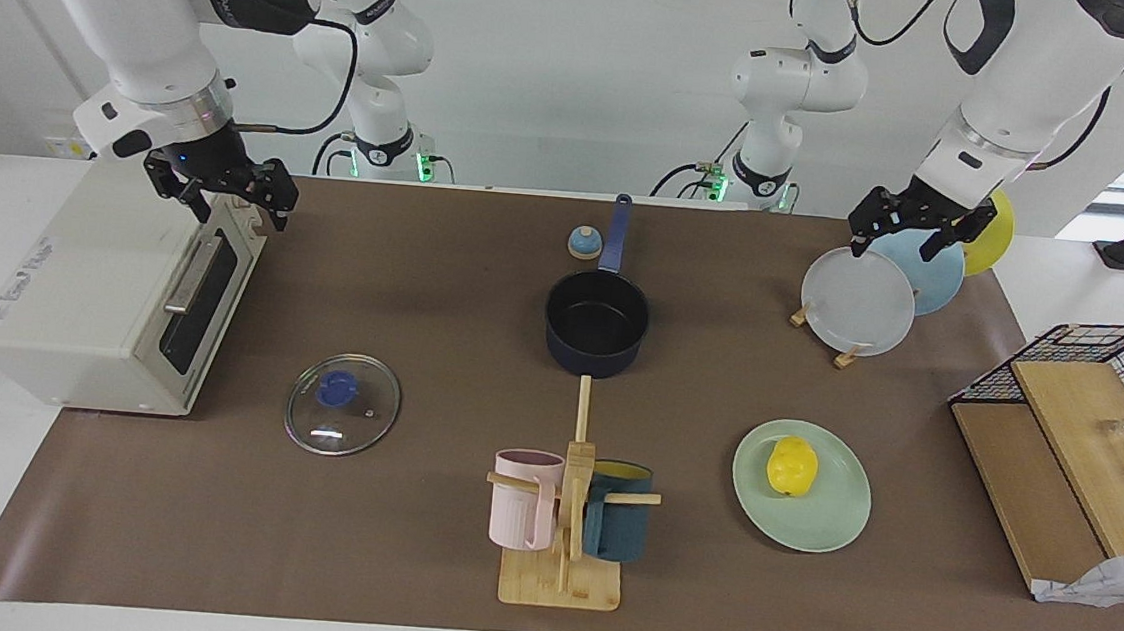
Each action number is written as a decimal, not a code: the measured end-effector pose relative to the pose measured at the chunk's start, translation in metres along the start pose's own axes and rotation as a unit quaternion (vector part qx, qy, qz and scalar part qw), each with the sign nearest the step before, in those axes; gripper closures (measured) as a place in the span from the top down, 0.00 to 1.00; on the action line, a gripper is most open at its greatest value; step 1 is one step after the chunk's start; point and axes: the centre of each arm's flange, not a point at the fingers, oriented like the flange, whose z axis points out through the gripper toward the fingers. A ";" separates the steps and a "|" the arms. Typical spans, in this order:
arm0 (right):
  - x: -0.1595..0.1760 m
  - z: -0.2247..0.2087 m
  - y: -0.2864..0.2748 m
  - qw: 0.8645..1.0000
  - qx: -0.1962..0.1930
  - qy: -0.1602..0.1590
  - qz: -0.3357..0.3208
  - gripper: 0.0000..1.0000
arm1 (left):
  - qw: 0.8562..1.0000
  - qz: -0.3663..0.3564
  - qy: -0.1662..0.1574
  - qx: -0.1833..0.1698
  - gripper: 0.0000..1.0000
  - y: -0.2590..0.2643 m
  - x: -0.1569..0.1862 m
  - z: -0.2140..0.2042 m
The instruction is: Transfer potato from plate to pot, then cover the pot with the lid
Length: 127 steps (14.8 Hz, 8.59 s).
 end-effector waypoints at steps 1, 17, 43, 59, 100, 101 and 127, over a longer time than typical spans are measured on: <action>0.000 0.000 0.000 1.000 0.000 0.000 0.000 1.00 | 1.000 0.000 0.000 0.000 1.00 0.000 0.000 0.000; 0.006 0.094 -0.019 0.996 0.010 0.030 -0.080 1.00 | 1.000 0.000 0.000 0.000 1.00 0.000 0.000 0.000; 0.082 0.256 -0.076 0.991 0.027 0.065 -0.113 1.00 | 1.000 0.000 0.002 0.000 1.00 0.000 -0.001 -0.001; 0.083 0.260 -0.067 0.982 0.023 0.058 -0.179 0.65 | 1.000 0.009 0.024 -0.009 1.00 -0.018 0.118 0.102; 0.037 0.028 -0.085 0.988 0.010 -0.009 -0.155 0.65 | 0.988 0.142 0.053 0.018 0.65 0.050 0.169 0.272; 0.037 0.028 -0.085 0.988 0.010 -0.009 -0.155 0.65 | 0.990 0.133 0.047 0.010 0.65 0.049 0.170 0.263; 0.037 0.028 -0.085 0.988 0.009 -0.009 -0.154 0.65 | 0.998 -0.044 0.029 -0.039 0.65 0.332 -0.093 0.258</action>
